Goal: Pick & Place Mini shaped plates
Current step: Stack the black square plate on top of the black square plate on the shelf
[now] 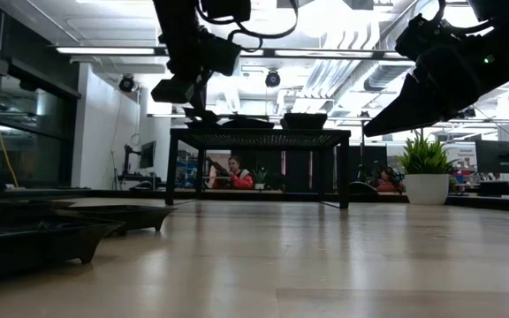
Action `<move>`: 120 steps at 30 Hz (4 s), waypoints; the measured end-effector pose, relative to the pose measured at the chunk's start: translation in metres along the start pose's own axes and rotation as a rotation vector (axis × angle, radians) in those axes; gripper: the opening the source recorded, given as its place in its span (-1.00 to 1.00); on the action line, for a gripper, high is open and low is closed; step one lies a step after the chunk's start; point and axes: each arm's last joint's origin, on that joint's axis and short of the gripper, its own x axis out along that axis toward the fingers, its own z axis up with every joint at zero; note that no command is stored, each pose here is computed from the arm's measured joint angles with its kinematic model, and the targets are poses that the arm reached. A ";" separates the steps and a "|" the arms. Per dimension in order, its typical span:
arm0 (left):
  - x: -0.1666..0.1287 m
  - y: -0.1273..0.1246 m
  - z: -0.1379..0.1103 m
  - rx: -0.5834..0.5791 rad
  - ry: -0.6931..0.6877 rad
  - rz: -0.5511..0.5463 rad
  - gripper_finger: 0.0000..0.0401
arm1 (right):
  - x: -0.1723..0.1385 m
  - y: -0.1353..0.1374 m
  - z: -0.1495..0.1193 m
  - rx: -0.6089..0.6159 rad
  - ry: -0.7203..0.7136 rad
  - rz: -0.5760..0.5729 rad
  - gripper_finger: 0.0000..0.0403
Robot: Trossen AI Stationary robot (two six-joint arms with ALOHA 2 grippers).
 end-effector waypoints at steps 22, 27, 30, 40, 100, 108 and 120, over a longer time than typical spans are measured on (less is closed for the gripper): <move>0.002 -0.002 0.003 -0.021 -0.025 0.005 -1.00 | 0.000 0.000 0.000 0.005 0.000 0.000 -0.36; 0.002 -0.002 0.003 -0.019 -0.025 0.004 -1.00 | 0.000 0.000 0.000 0.005 0.000 0.000 -0.36; 0.002 -0.002 0.003 -0.017 -0.024 0.004 -1.00 | 0.000 0.000 0.000 0.005 0.000 0.000 -0.36; 0.008 0.001 0.001 -0.015 -0.020 -0.028 -1.00 | 0.000 0.000 0.000 0.006 0.000 0.000 -0.36; -0.001 0.031 0.001 0.010 -0.048 -0.065 -0.41 | 0.000 0.000 -0.001 0.002 0.006 -0.002 -0.36; -0.021 0.027 -0.004 -0.049 -0.116 -0.142 -0.56 | 0.000 0.000 -0.001 0.002 0.013 0.003 -0.36; -0.027 0.018 -0.005 0.024 -0.180 -0.334 -0.99 | 0.000 -0.001 -0.002 0.006 0.018 0.001 -0.36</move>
